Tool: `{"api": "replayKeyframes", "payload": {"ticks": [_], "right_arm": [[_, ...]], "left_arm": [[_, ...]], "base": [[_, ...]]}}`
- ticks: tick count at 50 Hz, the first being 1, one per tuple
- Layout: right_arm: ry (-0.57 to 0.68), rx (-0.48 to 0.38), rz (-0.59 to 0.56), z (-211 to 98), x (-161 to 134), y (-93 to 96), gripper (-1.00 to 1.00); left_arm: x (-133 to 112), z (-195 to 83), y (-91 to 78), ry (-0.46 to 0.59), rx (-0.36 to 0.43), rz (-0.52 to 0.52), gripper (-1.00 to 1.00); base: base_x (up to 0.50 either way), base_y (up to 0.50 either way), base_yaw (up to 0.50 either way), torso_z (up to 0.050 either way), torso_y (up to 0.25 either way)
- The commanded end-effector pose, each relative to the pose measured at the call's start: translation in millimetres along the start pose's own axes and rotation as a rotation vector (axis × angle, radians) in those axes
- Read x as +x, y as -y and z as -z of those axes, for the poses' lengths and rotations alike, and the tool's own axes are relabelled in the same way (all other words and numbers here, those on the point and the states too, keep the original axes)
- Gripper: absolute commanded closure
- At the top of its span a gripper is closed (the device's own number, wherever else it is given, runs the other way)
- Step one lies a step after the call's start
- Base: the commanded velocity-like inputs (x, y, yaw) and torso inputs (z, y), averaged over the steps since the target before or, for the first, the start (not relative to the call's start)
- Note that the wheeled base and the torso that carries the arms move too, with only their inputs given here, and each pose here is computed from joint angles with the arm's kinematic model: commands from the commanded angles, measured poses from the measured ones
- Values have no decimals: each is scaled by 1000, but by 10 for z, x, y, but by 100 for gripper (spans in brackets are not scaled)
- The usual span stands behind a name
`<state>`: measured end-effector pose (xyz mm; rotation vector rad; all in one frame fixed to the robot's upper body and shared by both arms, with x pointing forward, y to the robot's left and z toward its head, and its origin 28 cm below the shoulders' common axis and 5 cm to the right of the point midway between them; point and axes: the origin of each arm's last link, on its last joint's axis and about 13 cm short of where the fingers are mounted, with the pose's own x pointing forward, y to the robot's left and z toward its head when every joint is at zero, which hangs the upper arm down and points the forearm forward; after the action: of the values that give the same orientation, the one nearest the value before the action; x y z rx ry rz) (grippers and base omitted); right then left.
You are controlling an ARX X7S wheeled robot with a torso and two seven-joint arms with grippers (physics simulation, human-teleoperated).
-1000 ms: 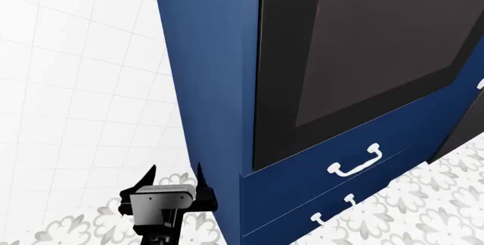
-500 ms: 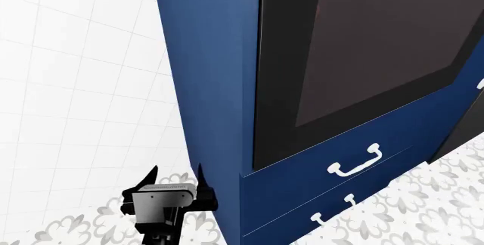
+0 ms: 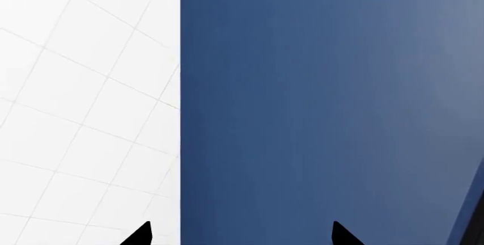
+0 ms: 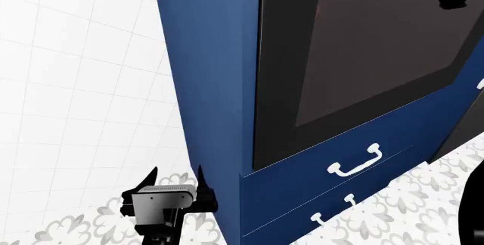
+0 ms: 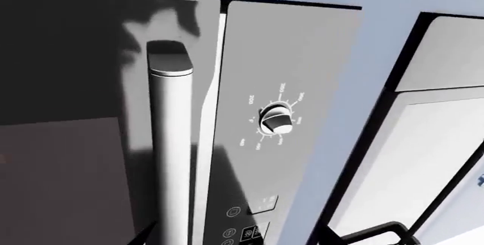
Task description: Open the oven door
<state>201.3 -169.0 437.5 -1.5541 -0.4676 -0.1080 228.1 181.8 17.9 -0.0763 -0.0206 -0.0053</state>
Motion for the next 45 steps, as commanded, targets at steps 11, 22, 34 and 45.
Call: {"api": "replayKeyframes", "payload": {"ticks": [11,22,34,45], "right_arm": [[47,88,-53,12,287,-175,-100],[39,106,-66,44,341,-210,-100],[31,123,-70,120,561,-268,-100],[56,106,-111,159,925,-363,-100]], "left_arm": [[-42,-28,3,-4,-4,-4,-100],[-48,-23,11,-5,-3,-3,-100],[-31,-20,5,-9,-8,-7,-100],[-90,109,-33,-49,-23,-30,-100]], "base": [[0,0,0,0,0],[0,0,0,0,0],[0,0,0,0,0],[0,0,0,0,0]]}}
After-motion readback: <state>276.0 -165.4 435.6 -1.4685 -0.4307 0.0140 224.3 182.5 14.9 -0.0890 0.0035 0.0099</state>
